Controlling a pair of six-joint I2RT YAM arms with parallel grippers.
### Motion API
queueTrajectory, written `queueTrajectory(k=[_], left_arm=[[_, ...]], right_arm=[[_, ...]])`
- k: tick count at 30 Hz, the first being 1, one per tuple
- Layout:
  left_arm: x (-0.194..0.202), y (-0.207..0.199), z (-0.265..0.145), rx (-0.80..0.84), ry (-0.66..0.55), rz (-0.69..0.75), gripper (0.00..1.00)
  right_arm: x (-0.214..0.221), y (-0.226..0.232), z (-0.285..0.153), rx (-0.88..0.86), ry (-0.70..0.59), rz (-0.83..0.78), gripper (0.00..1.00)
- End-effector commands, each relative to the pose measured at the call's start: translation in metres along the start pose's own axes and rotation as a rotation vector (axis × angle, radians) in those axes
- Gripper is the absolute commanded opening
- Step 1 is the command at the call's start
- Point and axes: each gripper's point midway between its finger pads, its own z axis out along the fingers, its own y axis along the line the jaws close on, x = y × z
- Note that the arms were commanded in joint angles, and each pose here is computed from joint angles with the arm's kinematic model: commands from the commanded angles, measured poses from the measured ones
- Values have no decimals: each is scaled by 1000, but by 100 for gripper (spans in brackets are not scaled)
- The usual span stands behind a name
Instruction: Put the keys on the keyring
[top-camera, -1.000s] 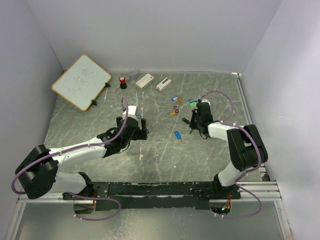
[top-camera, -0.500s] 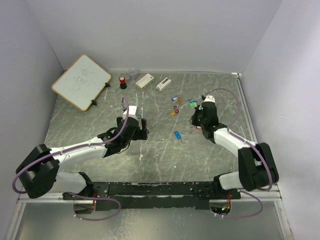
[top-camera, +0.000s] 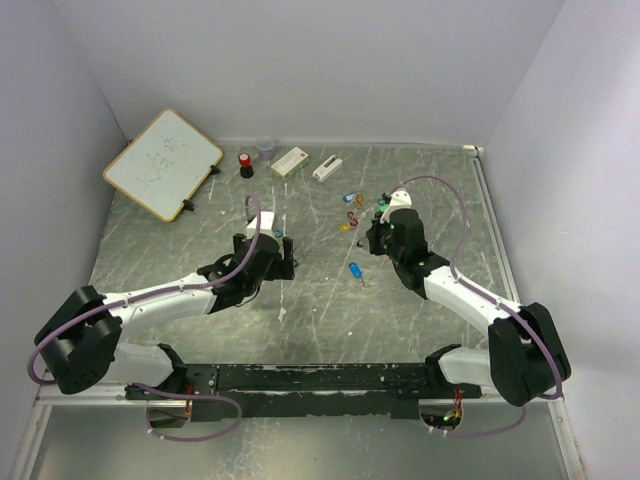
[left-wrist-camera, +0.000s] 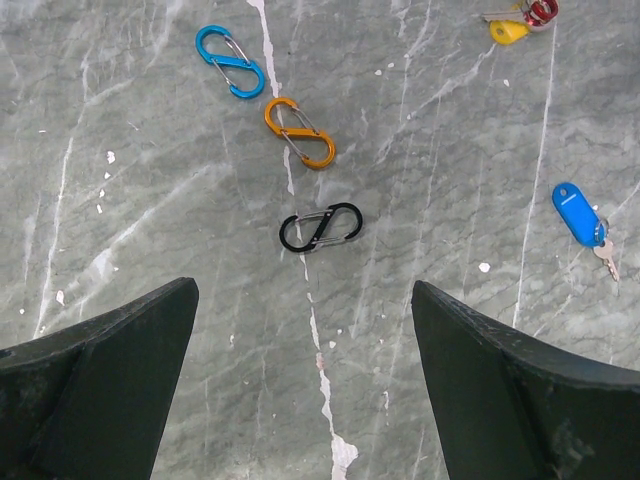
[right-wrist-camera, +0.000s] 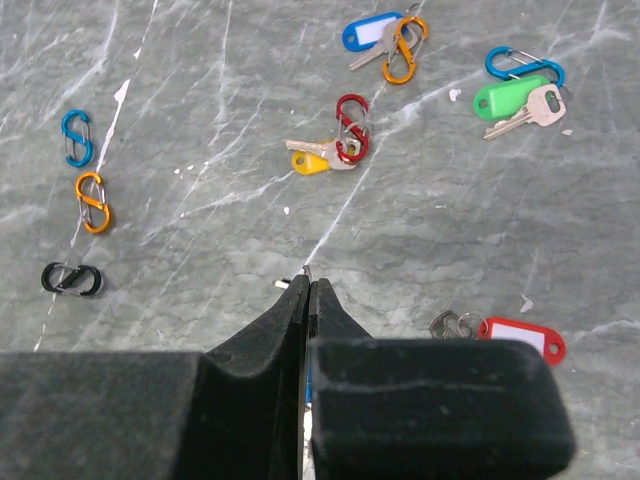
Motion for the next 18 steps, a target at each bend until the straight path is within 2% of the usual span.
queueTrajectory(k=[1, 5, 12, 18], left_arm=[[-22, -2, 2, -19, -52, -12, 99], [-13, -2, 15, -27, -17, 12, 99], [13, 0, 49, -38, 111, 41, 99], [15, -6, 63, 20, 111, 22, 99]], right_arm=[[-8, 3, 1, 21, -27, -49, 0], [-12, 3, -3, 24, -40, -46, 0], [-17, 5, -6, 13, -58, -42, 0], [-21, 7, -10, 5, -74, -39, 0]])
